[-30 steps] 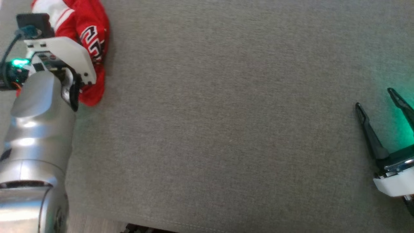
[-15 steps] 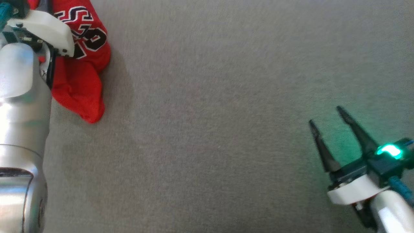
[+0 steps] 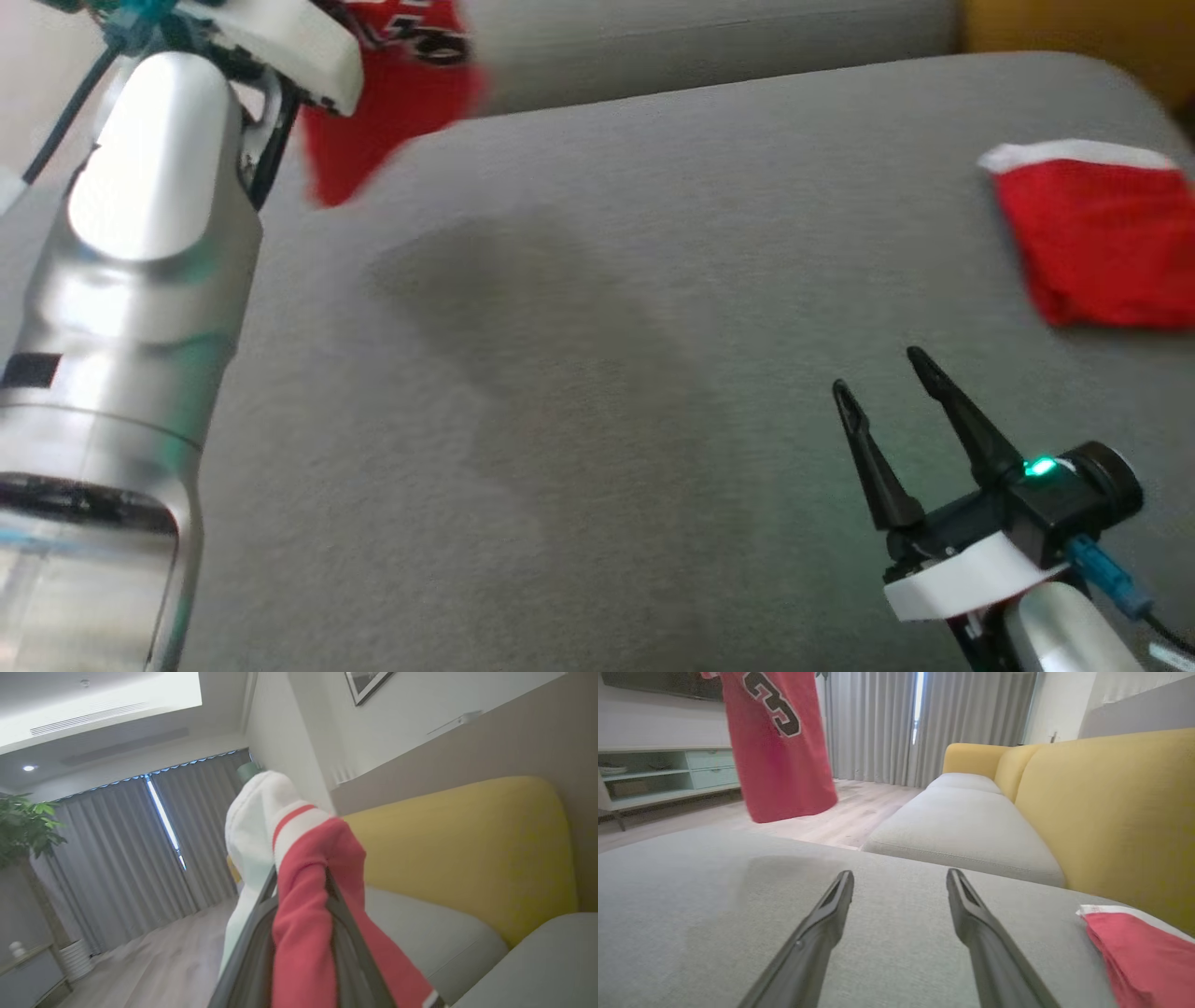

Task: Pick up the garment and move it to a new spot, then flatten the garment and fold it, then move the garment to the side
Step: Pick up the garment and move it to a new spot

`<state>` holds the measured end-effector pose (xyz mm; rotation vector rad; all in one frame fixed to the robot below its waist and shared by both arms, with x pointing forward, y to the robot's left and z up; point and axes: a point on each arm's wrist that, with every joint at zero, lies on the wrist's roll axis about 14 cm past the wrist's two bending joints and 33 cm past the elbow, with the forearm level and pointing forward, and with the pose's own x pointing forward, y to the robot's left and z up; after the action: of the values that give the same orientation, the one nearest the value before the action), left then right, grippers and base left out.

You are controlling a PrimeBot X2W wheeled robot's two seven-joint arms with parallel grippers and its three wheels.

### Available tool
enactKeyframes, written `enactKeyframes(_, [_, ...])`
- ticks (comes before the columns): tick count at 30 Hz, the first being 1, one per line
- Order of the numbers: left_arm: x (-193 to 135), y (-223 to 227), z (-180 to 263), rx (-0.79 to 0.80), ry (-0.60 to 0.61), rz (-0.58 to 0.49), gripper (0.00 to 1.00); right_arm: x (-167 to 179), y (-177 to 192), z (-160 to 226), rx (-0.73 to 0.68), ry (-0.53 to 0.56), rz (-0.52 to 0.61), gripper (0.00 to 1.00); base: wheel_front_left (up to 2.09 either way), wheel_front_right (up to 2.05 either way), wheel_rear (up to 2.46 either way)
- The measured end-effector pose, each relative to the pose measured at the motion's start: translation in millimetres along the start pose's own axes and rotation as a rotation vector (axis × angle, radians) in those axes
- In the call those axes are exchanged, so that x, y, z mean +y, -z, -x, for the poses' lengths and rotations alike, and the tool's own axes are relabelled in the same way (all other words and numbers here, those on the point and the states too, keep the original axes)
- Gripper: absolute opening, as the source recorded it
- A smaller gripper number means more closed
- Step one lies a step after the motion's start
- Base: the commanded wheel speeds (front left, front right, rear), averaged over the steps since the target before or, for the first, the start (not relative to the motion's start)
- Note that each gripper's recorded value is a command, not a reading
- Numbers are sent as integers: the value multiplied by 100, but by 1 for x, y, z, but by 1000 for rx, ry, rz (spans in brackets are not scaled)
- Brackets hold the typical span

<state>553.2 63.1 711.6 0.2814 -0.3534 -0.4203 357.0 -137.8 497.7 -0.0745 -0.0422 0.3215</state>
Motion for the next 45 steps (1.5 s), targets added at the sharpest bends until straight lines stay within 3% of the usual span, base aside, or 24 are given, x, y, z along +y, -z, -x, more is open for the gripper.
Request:
enactKeyframes(6, [-74, 6, -15, -8, 159, 66, 0, -21, -7, 25, -13, 109, -2, 100, 0, 0, 0])
enactKeyframes(12, [-174, 120, 29, 228, 337, 212, 0, -37, 5, 32, 27, 187, -24, 100, 0, 0, 0])
enactKeyframes(15, [-208, 177, 70, 367, 364, 284, 0, -39, 12, 25, 46, 200, -41, 100, 0, 0, 0])
enactKeyframes(17, [-222, 198, 90, 425, 356, 320, 5, -41, 17, 23, 61, 210, -47, 100, 0, 0, 0])
enactKeyframes(18, [-227, 203, 97, 442, 351, 336, 67, -42, 20, 22, 68, 213, -56, 100, 0, 0, 0])
enactKeyframes(19, [-230, 204, 101, 451, 341, 356, 100, -41, 22, 21, 73, 215, -68, 100, 0, 0, 0])
enactKeyframes(20, [-231, 203, 104, 454, 329, 379, 100, -39, 24, 19, 76, 210, -74, 100, 0, 0, 0])
enactKeyframes(28, [-190, 162, 112, 331, 159, 414, 100, -17, 27, 4, 70, 135, -107, 100, 0, 0, 0])
enactKeyframes(33, [-142, 143, 169, 300, -56, 452, 100, -5, 20, 17, 49, 122, -119, 100, 0, 0, 0])
enactKeyframes(39, [-82, 132, 252, 288, -321, 387, 100, -2, 19, 32, 38, 145, -130, 100, 0, 0, 0])
enactKeyframes(45, [-57, 117, 327, 295, -489, 305, 100, 11, 22, 52, 47, 136, -132, 100, 0, 0, 0])
